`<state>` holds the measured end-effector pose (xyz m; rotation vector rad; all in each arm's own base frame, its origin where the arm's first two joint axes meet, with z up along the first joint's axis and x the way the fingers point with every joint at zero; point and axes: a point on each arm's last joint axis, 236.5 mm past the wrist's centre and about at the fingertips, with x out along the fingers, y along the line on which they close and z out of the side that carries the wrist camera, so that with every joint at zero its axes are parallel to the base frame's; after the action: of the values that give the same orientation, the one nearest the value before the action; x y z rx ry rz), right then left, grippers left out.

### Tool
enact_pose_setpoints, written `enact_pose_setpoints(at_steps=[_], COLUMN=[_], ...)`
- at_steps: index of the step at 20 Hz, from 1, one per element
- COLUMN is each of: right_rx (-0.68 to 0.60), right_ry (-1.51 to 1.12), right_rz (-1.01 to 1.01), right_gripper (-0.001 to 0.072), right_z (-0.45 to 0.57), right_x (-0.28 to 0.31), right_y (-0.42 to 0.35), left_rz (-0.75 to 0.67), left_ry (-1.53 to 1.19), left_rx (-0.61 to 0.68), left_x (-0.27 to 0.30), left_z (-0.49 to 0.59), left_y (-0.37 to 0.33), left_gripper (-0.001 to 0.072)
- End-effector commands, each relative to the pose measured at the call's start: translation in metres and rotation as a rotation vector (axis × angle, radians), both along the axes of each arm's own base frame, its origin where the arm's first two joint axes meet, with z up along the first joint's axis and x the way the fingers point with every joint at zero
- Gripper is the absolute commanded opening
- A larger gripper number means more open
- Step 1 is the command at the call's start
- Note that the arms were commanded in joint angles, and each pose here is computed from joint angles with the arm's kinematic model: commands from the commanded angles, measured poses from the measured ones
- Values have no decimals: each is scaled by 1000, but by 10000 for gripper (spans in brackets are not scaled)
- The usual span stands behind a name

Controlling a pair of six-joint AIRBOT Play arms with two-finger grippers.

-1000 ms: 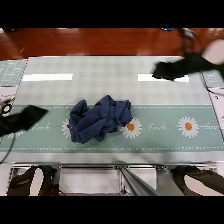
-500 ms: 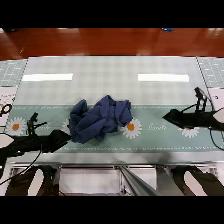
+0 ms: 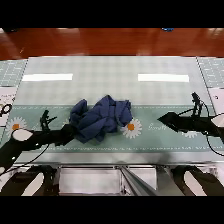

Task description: Fold the shirts.

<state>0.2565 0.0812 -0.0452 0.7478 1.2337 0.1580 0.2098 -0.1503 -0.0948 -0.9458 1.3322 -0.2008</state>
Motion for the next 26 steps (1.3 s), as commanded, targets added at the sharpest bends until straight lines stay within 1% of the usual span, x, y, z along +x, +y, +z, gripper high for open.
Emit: enact_pose_setpoints(at_steps=[1, 2, 3, 5, 6, 8, 12, 16, 19, 22, 23, 24, 25, 26], right_rx=[47, 71, 92, 101, 85, 63, 99, 125, 161, 165, 168, 177, 180, 168], right_ry=[48, 55, 47, 18, 2, -25, -58, -32, -39, -47, -40, -29, -35, -54], right_rz=[20, 38, 80, 199, 237, 231, 201, 249, 267, 261, 265, 279, 325, 386], right_gripper=[406, 406, 406, 415, 415, 415, 414, 414, 414, 406, 347, 167, 21, 22], right_z=[-5, -5, -4, -3, -4, -7, -14, -29, -27, -28, -29, -30, -26, -16], right_x=[-7, -8, -10, -17, -18, -11, 6, 13, 34, 58, 62, 62, 61, 61], right_y=[9, 15, 24, 50, 62, 82, 111, 135, 154, 161, 163, 166, 170, 169], left_rz=[-36, -83, -119, -150, -150, -153, -172, -174, -175, -174, -173, -168, -153, -137], left_ry=[-36, -54, -85, -144, -163, -193, -193, -191, -191, -190, -191, -192, -196, -204], left_rx=[43, 40, 37, 24, 18, 11, -4, -6, -6, -6, -4, -3, -4, -16], left_x=[23, 29, 37, 54, 62, 72, 72, 71, 71, 71, 71, 72, 77, 83], left_z=[-14, -10, -3, 15, 23, 35, 41, 41, 41, 40, 40, 40, 42, 50], left_y=[-14, -18, -21, -24, -25, -25, -29, -29, -30, -29, -29, -28, -23, -17], left_gripper=[467, 169, 32, 31, 31, 31, 31, 31, 31, 31, 31, 31, 31, 31])
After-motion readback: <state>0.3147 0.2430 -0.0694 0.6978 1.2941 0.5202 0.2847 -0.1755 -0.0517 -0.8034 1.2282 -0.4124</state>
